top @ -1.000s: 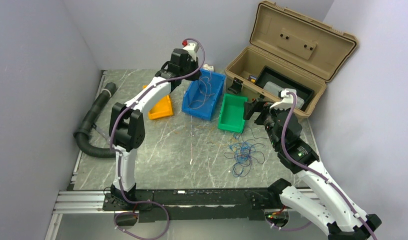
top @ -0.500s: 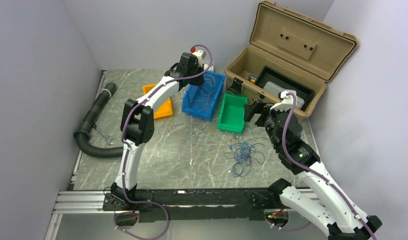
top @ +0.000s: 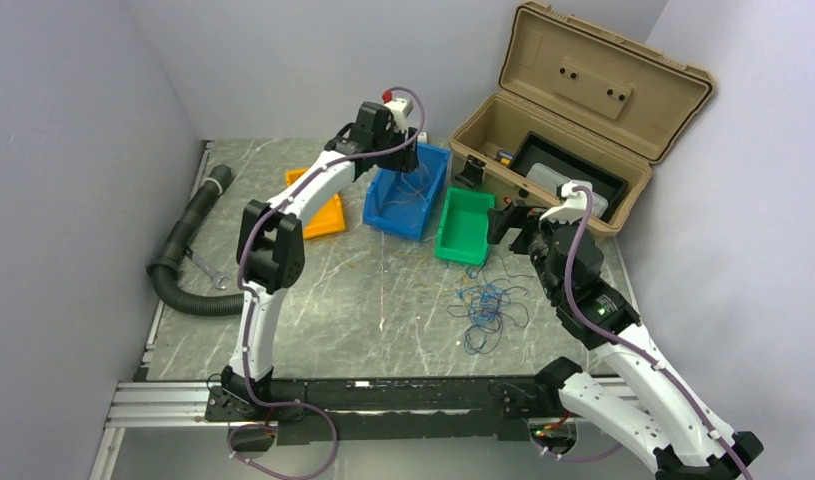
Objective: Untangle the cables
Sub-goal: Place the cable in the bin, then untie the cable.
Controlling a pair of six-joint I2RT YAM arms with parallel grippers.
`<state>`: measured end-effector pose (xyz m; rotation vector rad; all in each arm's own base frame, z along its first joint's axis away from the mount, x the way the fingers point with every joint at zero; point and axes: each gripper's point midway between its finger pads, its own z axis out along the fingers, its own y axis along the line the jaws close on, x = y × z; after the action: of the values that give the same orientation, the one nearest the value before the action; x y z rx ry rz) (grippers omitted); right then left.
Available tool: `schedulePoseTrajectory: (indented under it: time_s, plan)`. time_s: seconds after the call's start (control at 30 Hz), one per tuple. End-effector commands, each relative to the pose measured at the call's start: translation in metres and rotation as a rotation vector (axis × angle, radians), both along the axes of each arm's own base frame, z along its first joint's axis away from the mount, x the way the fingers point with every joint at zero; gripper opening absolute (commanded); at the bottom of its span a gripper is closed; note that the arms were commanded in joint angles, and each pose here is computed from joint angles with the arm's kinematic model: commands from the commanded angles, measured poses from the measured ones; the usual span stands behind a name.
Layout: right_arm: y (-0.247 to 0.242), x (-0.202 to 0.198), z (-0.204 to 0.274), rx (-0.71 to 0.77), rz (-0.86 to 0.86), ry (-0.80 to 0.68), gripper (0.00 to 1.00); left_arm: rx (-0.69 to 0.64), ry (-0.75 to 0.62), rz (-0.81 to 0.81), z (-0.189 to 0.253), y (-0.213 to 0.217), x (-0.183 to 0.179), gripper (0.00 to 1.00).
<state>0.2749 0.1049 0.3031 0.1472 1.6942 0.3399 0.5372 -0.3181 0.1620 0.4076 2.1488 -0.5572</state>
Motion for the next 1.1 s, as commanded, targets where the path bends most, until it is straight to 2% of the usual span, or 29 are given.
schedulePoseTrajectory:
  time_s: [0.0,0.13,0.27,0.43,0.5,0.7,0.9,1.07]
  plan:
    - [-0.003,-0.004,0.013,0.037,-0.008,-0.024,0.97,-0.044,-0.122,-0.020,0.084,0.008,-0.018,0.70]
    - [-0.003,-0.005,0.007,0.034,-0.004,-0.003,0.97,-0.047,-0.131,-0.017,0.104,0.020,-0.041,0.74]
    - [0.000,-0.007,-0.012,0.025,0.005,0.059,0.97,-0.050,-0.140,-0.029,0.111,0.033,-0.079,0.79]
    - [0.008,-0.013,-0.048,0.021,0.040,0.172,0.97,-0.066,-0.155,0.017,0.105,0.060,-0.138,0.95]
    - [0.013,-0.016,-0.064,0.025,0.060,0.222,0.98,-0.070,-0.143,0.032,0.093,0.069,-0.159,0.99]
    - [0.026,-0.025,-0.109,0.027,0.105,0.372,0.98,-0.049,-0.039,0.127,0.047,0.101,-0.205,0.99]
    - [0.039,-0.029,-0.135,0.019,0.172,0.432,0.97,-0.084,0.000,0.263,0.012,0.126,-0.219,0.99]
    - [0.057,-0.026,-0.142,0.018,0.260,0.446,0.97,-0.035,0.071,0.262,-0.022,0.129,-0.213,0.99]
